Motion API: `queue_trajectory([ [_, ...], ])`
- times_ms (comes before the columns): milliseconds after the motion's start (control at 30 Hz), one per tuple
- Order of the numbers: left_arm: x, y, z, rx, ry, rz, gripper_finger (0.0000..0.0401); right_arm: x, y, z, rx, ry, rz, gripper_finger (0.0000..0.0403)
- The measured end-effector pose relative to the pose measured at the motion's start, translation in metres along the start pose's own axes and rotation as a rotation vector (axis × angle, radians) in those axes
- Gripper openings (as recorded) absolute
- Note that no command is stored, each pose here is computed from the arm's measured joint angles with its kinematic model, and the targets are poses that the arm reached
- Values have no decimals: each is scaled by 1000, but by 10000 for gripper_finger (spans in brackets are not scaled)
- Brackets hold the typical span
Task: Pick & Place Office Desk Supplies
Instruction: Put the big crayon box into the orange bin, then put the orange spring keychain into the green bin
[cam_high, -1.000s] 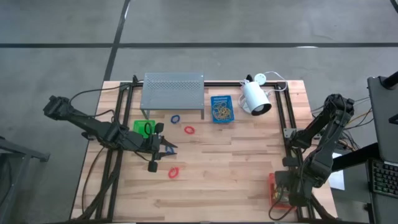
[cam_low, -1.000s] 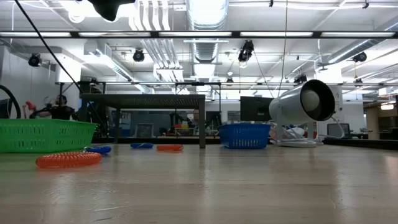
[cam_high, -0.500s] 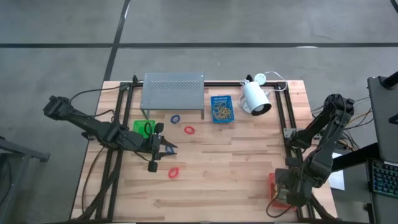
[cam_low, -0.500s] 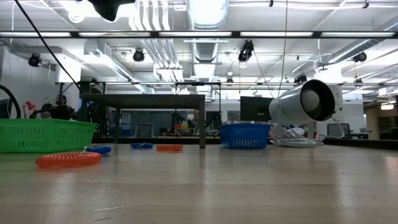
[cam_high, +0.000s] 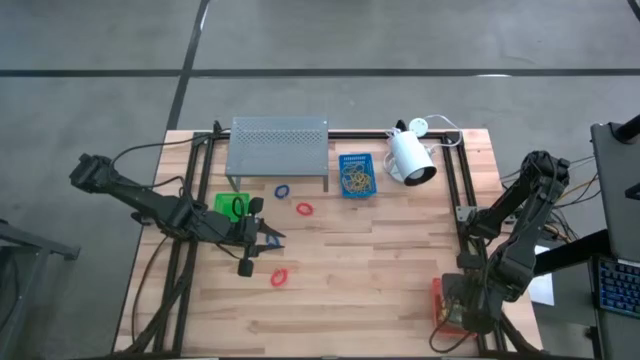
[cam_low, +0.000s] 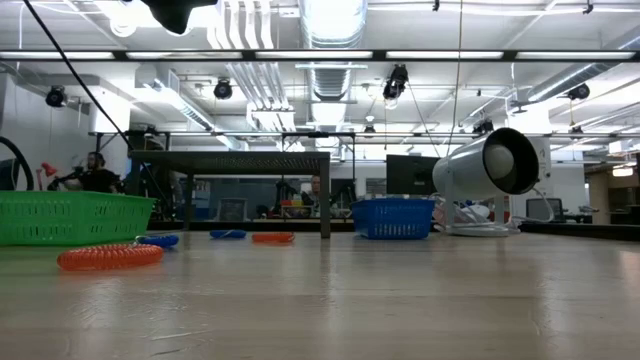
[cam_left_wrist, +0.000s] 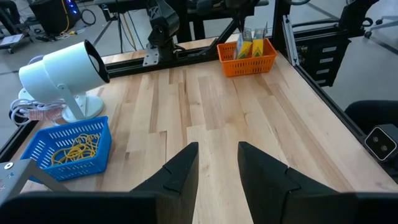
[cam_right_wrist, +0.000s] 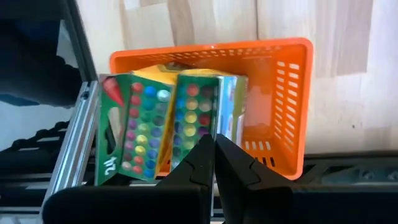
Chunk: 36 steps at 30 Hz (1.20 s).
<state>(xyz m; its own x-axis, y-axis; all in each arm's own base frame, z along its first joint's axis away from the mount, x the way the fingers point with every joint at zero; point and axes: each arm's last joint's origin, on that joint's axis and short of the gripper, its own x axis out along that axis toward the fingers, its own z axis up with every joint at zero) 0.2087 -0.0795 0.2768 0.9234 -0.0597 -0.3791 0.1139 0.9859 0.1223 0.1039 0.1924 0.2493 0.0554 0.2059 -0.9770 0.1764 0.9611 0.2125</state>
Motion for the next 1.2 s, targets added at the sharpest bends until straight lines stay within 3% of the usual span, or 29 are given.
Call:
queue_trajectory([
  [133,0,0,0,-3,0,0,117,-2,1,0,-18,-2,3,8],
  [367,0,0,0,-2,0,0,117,-3,0,0,56,-18,-12,19],
  [933,0,0,0,-2,0,0,117,-4,-1,2,25,-70,-33,131],
  [1200,0,0,0,1,0,0,117,-13,5,3,22,-82,2,162],
])
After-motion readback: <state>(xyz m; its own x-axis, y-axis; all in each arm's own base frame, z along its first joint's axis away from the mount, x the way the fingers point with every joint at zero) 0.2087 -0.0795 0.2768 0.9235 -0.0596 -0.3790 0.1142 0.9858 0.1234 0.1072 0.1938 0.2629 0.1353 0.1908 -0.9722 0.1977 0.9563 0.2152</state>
